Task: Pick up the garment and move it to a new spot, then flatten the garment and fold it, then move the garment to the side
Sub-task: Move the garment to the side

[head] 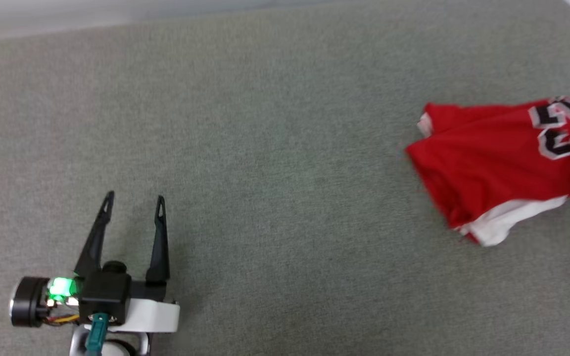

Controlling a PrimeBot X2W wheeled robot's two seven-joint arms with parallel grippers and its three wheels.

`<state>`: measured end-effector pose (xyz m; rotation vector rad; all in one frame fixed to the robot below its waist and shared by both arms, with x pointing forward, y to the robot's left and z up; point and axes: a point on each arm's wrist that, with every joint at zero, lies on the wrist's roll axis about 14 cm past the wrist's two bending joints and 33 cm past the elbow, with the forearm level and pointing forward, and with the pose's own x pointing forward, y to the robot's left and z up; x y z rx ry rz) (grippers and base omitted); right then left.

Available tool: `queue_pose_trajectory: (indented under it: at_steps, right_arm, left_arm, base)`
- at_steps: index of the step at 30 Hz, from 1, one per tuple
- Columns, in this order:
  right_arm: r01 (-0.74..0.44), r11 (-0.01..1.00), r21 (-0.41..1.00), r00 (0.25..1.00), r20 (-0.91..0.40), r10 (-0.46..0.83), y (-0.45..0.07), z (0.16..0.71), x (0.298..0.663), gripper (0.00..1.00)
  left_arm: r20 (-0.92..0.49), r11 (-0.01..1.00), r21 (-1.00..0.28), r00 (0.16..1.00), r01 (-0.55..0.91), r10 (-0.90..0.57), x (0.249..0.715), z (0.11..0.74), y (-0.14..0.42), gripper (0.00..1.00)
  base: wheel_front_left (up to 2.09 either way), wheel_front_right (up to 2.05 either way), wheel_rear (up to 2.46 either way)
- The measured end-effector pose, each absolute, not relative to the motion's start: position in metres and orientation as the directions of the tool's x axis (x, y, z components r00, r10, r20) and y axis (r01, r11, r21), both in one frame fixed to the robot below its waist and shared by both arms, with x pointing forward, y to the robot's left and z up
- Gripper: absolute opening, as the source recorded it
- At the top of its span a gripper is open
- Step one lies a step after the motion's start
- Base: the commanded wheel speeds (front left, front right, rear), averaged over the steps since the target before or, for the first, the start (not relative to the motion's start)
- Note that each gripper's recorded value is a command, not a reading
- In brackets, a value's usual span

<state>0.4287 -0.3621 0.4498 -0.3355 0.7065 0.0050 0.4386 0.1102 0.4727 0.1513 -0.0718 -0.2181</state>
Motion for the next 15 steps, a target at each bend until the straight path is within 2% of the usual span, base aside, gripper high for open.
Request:
queue_pose_trajectory:
  at_steps: [6, 15]
  right_arm:
    - [-0.004, 0.921, -0.389, 0.745, -0.616, -0.257, -0.415, 0.457, 0.458, 0.00]
    - [0.138, 0.875, -0.465, 0.685, -0.593, -0.423, -0.474, 0.454, 0.469, 0.00]
  left_arm:
    - [0.050, 0.966, 0.168, 0.976, 0.199, -0.210, 0.458, 0.459, 0.116, 1.00]
    - [0.031, 0.967, 0.171, 0.980, 0.189, -0.197, 0.472, 0.441, 0.121, 1.00]
  base:
    - [0.00, 0.00, 0.00]
    - [0.00, 0.00, 0.00]
